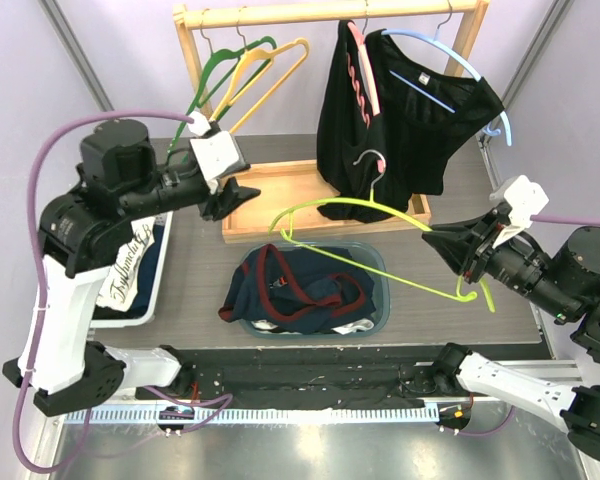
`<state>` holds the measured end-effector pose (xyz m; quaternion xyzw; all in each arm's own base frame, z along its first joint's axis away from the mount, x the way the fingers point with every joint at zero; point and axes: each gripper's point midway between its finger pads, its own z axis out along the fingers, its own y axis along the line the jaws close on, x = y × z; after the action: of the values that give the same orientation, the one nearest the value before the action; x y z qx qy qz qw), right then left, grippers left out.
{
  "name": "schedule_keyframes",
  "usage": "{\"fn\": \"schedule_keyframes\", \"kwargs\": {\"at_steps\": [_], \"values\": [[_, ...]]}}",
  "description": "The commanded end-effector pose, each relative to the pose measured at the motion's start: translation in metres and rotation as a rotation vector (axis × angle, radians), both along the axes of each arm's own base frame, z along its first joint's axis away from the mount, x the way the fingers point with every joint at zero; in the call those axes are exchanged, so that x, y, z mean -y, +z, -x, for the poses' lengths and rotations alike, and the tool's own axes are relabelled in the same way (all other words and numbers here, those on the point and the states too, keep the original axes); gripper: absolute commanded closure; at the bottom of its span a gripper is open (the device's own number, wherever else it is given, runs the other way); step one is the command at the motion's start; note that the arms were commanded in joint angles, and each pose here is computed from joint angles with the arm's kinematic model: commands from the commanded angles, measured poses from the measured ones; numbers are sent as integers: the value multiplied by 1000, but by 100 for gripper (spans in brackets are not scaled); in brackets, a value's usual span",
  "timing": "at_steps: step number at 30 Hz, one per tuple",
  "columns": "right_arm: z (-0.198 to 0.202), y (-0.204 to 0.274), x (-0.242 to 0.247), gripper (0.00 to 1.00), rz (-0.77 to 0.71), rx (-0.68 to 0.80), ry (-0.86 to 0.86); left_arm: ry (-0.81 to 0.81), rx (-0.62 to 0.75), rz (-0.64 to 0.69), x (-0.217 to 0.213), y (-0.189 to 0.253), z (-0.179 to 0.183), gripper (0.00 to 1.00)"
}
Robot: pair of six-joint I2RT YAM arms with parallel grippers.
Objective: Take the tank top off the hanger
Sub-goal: Remove the tank top from the hanger, then place the hanger at the clothesline.
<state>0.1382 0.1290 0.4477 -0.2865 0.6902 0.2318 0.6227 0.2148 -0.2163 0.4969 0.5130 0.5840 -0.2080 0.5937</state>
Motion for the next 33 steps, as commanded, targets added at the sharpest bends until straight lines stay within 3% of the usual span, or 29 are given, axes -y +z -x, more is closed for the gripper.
{"fn": "schedule_keyframes", "kwargs": {"at_steps": [1, 8, 15, 23, 29, 33], "values": [[-12, 40, 12, 99, -72, 110, -90, 45, -118, -41, 4, -45, -15, 53], [-23, 83, 30, 99, -147, 226, -198, -39, -268, -144, 9, -118, 1, 58], [-79, 93, 11, 99, -88, 251, -361, -29, -311, -479, -14, -225, 6, 53], [-120, 95, 1, 99, -36, 271, -516, -152, -392, -733, -38, -275, 35, 64], [-125, 92, -16, 99, 104, 310, -587, -204, -439, -900, -48, -309, 45, 57], [-119, 91, -34, 99, 218, 363, -663, -166, -395, -932, -40, -333, 32, 56]]}}
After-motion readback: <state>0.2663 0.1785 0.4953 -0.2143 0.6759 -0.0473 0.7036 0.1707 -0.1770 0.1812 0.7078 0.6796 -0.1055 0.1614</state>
